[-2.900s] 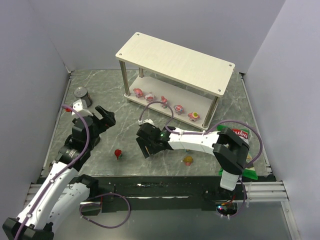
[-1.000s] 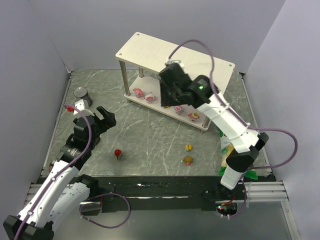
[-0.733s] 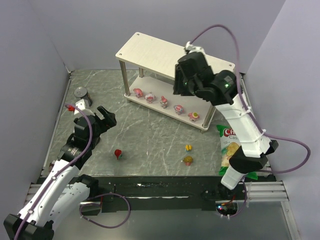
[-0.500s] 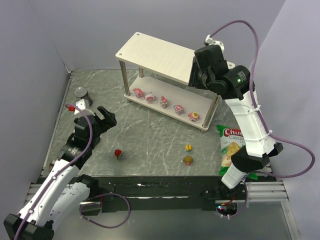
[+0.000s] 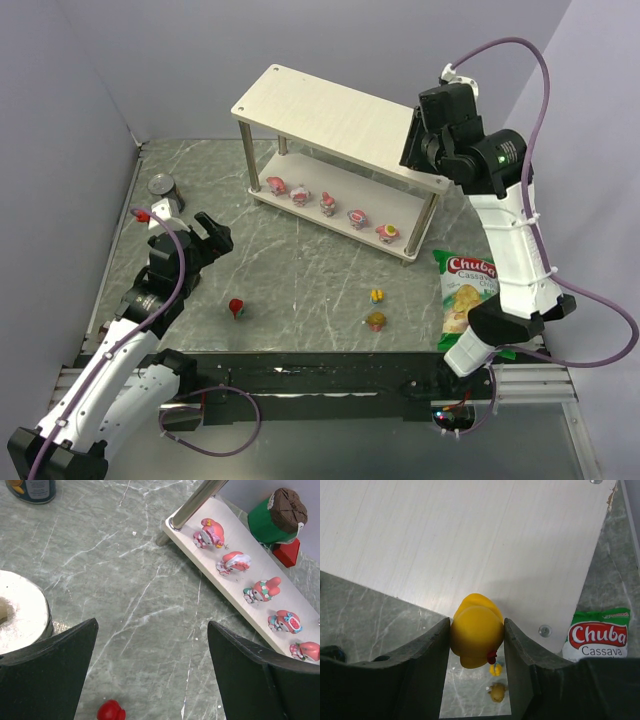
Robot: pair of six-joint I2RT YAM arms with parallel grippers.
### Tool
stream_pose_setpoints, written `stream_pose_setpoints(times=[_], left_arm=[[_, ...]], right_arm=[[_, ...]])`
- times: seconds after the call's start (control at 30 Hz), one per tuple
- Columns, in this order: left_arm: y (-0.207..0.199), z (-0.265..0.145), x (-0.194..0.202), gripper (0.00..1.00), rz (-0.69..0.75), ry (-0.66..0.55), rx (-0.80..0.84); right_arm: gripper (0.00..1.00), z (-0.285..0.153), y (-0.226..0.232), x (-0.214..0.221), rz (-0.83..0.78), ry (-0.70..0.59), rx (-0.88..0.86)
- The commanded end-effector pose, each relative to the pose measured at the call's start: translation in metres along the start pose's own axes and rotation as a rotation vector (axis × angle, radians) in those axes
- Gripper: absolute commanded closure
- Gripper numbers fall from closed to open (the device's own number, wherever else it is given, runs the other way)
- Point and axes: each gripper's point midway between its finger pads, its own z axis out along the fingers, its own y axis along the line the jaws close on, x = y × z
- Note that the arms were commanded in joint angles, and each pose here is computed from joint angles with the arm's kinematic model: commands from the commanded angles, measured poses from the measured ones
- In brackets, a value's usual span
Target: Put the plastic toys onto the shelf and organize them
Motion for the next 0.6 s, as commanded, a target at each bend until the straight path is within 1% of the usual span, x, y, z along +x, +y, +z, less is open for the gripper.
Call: stream_pose_setpoints(times=[0.0,0.1,0.33,0.57], left_arm=[[-0.002,0.0,-0.004,0.04,-0.004,-0.018,0.003],[-0.002,0.0,-0.004,0.04,-0.004,-0.016,0.001],[-0.001,0.0,-0.005,0.04,-0.006,-0.019,-0.007],[0.001,0.0,-0.005,0.03,-0.006,-0.019,-0.015]], right_arm=[[1.0,-0.03,-0.043,0.034,-0.058,0.143,0.057],[1.0,-0.029,-0.049,0.037,-0.044,0.169,0.049],[0.93,-0.025,-0.055,0.044,-0.031,0.215,0.036],[0.88,-0.019,-0.058,0.047,-0.041,0.242,0.037]])
